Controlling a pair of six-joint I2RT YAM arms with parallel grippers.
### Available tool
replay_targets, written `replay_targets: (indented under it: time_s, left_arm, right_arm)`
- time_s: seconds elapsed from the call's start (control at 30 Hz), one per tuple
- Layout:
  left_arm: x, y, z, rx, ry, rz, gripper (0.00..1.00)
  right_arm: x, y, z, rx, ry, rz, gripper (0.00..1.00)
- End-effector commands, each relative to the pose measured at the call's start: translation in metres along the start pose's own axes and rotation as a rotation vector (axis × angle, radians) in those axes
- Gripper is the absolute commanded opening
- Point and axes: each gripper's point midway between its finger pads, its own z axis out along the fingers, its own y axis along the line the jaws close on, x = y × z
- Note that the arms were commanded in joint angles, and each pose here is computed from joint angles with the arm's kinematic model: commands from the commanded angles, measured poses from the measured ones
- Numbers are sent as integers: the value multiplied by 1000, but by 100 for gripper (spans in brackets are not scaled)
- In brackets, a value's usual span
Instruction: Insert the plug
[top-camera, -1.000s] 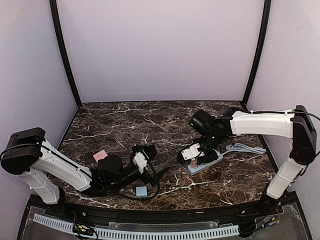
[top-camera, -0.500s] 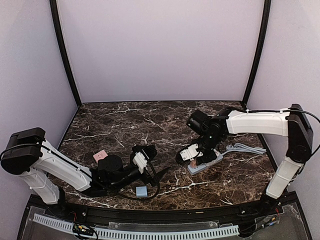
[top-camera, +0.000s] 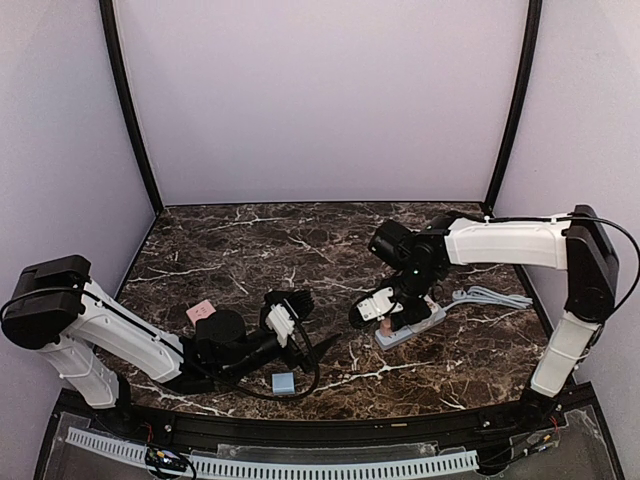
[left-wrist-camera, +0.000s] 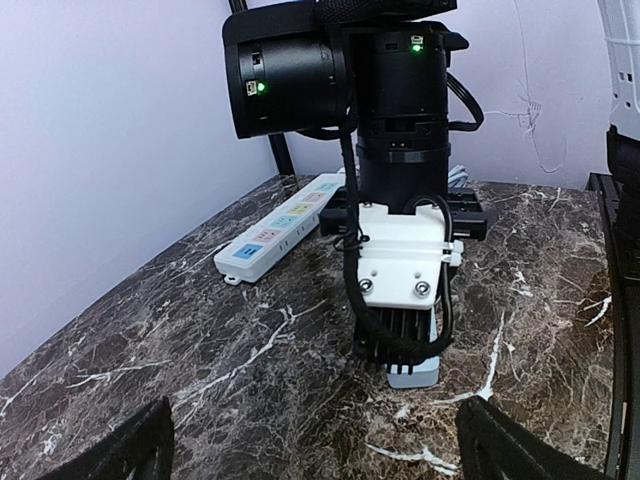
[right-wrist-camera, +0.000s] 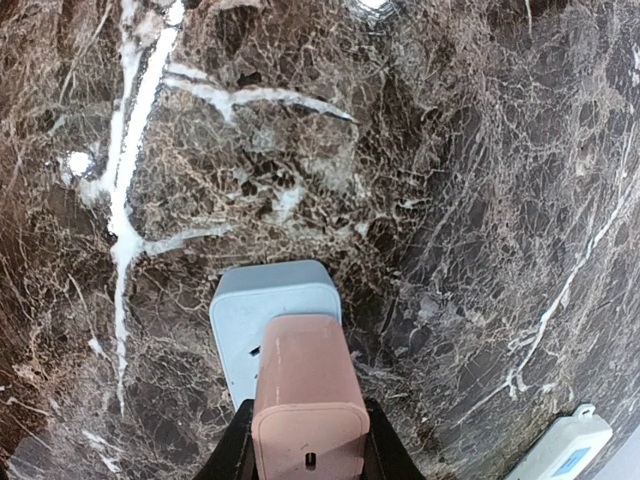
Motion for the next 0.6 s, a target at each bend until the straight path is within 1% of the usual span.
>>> replay_targets:
  time_s: [0.0, 0.33, 0.57]
  left_arm:
    - [-7, 0, -5, 2, -28, 1, 99]
    - [-8, 2, -6, -3, -29, 2, 99]
    - [-6, 1, -5, -1, -27, 3, 99]
  right_arm:
    - [4, 14, 37, -87, 33, 11, 0]
    - [3, 19, 53, -132, 38, 20, 0]
    - [-1, 16, 48, -113, 21, 24, 0]
